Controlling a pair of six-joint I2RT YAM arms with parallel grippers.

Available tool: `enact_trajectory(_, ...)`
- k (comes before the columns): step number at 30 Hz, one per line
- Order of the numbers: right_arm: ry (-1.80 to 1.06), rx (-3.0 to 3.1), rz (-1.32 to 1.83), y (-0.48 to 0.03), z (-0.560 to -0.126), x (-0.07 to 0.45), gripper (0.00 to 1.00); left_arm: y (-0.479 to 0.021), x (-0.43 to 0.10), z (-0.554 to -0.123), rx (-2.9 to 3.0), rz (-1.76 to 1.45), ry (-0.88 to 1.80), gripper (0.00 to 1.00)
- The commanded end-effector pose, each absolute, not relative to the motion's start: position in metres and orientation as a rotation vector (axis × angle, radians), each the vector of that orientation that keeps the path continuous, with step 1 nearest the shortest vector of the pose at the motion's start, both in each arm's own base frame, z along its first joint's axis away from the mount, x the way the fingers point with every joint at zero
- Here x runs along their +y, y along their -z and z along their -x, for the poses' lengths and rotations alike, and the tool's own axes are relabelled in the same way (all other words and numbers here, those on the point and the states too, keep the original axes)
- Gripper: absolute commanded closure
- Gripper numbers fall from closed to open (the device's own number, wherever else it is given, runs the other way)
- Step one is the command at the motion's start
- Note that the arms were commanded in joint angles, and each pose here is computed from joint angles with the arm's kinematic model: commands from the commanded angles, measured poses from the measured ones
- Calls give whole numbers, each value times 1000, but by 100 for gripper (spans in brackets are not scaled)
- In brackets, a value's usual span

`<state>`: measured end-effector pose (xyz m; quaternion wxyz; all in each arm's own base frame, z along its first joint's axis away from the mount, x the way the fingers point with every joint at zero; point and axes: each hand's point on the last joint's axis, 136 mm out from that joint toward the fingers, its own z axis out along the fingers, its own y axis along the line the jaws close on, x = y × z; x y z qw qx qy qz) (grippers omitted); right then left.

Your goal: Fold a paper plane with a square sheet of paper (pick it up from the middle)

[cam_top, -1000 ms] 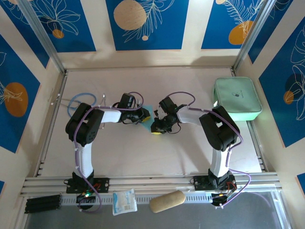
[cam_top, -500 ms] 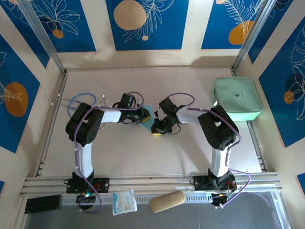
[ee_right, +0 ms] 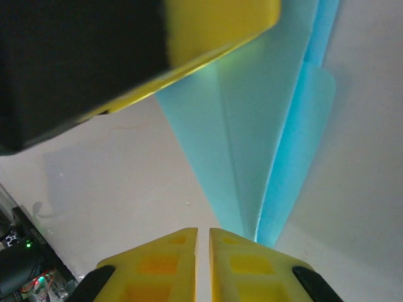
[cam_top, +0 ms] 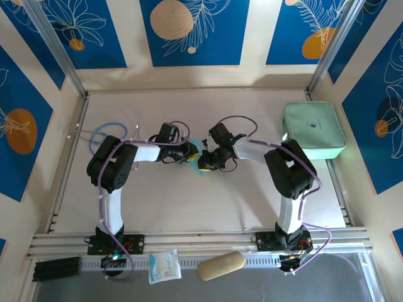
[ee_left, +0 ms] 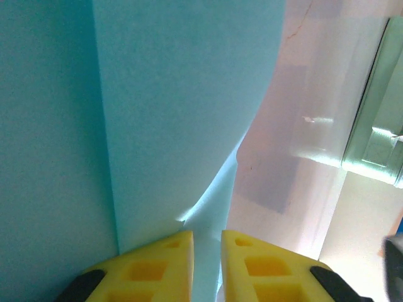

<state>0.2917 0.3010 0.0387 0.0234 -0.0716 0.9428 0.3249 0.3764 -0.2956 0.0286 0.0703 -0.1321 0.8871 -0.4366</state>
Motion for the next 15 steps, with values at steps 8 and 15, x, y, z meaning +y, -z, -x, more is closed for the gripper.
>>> enact_trajectory(8,-891,3020,190,-11,-283,287,86,-32,-295,-379,2678,404,1303,80)
enact_trajectory(15,-851,3070,185,-1,-275,279,87,-56,-299,-386,2609,318,1338,79)
